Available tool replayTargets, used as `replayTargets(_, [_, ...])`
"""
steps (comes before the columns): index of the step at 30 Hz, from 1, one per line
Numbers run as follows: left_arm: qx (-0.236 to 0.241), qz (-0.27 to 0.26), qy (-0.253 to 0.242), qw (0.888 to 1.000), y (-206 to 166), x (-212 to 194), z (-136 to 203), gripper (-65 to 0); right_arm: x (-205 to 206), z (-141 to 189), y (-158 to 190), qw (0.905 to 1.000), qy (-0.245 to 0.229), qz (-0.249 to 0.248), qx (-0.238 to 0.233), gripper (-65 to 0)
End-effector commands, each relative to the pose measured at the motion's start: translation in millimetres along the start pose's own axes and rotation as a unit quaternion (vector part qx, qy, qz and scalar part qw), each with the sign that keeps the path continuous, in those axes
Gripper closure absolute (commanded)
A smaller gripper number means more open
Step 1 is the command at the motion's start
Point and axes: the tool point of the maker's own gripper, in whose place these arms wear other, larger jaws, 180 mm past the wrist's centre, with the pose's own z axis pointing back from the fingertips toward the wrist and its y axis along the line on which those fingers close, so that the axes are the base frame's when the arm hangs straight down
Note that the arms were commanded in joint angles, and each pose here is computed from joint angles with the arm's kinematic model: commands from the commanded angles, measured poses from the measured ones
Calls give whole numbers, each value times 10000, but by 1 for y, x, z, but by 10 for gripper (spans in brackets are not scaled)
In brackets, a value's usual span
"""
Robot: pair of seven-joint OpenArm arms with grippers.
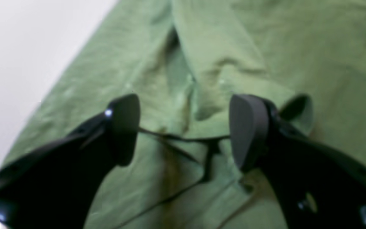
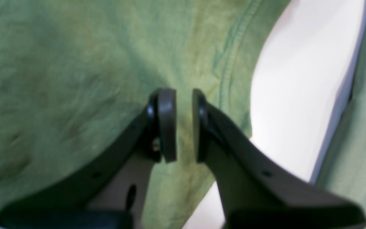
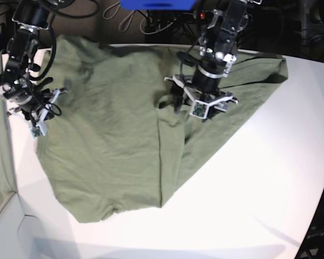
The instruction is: Layout the t-shirt on the table in an organized manner, then fold the t-shirt properly
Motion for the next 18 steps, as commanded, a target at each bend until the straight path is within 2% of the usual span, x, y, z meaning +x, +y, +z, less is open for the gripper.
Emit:
replayTargets(1, [33,-6,-253,9997,3,15,-2,-431,14,4,-8,9997,-225,37,-78,-90])
replayTargets(14, [35,-12,-59,10000,3,0,-6,-429,15,4,-9,9996,-255,27,-89,-90])
replayTargets(16, [26,-14,-36,10000,2,-2,-6,-398,15,4,-9,9996,-255,27,-89,-90])
replayTargets(18, [25,-14,-44,10000,2,-2,-6,-325,15,4,-9,9996,-262,27,-91,-90])
